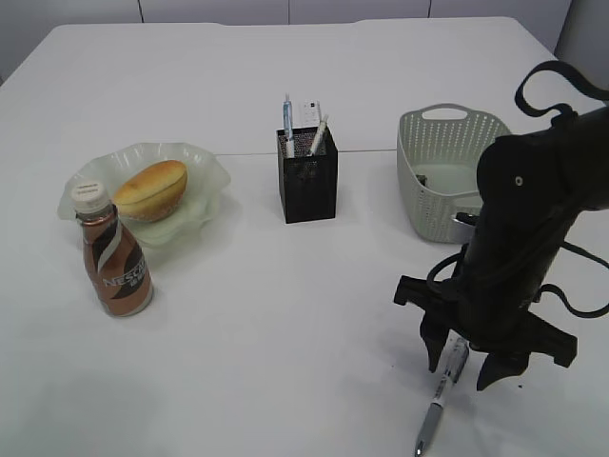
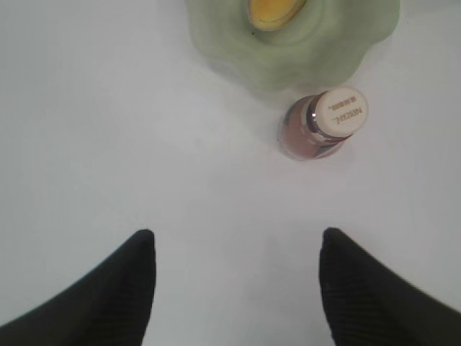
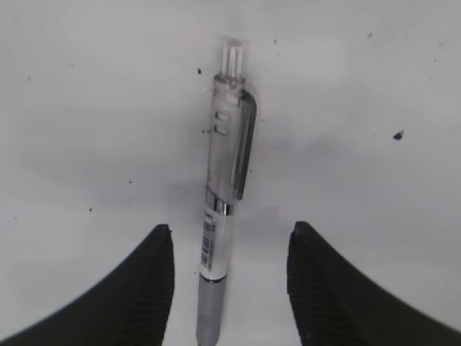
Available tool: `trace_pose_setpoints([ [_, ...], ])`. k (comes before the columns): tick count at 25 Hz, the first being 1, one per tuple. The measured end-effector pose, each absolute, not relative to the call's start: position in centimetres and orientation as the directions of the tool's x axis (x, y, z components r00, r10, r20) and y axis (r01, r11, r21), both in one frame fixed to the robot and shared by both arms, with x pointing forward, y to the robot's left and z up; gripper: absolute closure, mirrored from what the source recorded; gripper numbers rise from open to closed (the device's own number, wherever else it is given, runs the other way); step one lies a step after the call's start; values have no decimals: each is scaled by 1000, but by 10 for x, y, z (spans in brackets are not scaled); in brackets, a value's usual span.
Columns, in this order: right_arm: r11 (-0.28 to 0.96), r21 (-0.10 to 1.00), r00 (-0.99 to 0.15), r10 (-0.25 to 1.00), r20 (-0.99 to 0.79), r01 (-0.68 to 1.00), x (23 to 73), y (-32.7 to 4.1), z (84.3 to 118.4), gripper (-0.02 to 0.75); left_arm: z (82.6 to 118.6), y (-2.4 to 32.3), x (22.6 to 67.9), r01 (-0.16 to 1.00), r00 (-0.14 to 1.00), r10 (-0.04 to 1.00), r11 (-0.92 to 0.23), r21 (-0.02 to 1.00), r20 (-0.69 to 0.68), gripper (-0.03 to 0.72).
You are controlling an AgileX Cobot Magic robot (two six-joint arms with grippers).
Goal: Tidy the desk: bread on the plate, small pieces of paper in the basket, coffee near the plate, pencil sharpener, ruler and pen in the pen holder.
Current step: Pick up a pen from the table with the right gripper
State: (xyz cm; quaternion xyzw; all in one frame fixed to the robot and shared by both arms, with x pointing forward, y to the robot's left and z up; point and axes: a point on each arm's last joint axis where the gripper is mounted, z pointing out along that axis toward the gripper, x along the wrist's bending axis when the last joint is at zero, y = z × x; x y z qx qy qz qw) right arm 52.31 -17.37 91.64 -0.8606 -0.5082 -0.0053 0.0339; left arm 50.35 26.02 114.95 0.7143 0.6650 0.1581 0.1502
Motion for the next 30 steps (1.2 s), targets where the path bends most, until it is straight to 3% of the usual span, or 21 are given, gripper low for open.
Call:
trace_pose_setpoints([
  [22, -477, 2, 475, 876, 89, 879, 530, -172, 916, 336, 1149, 259, 503, 904, 67, 998, -66, 423, 11, 190],
  [30, -494, -60, 497, 867, 42, 867, 528, -171, 899, 336, 1149, 259, 503, 903, 67, 998, -66, 424, 13, 190],
])
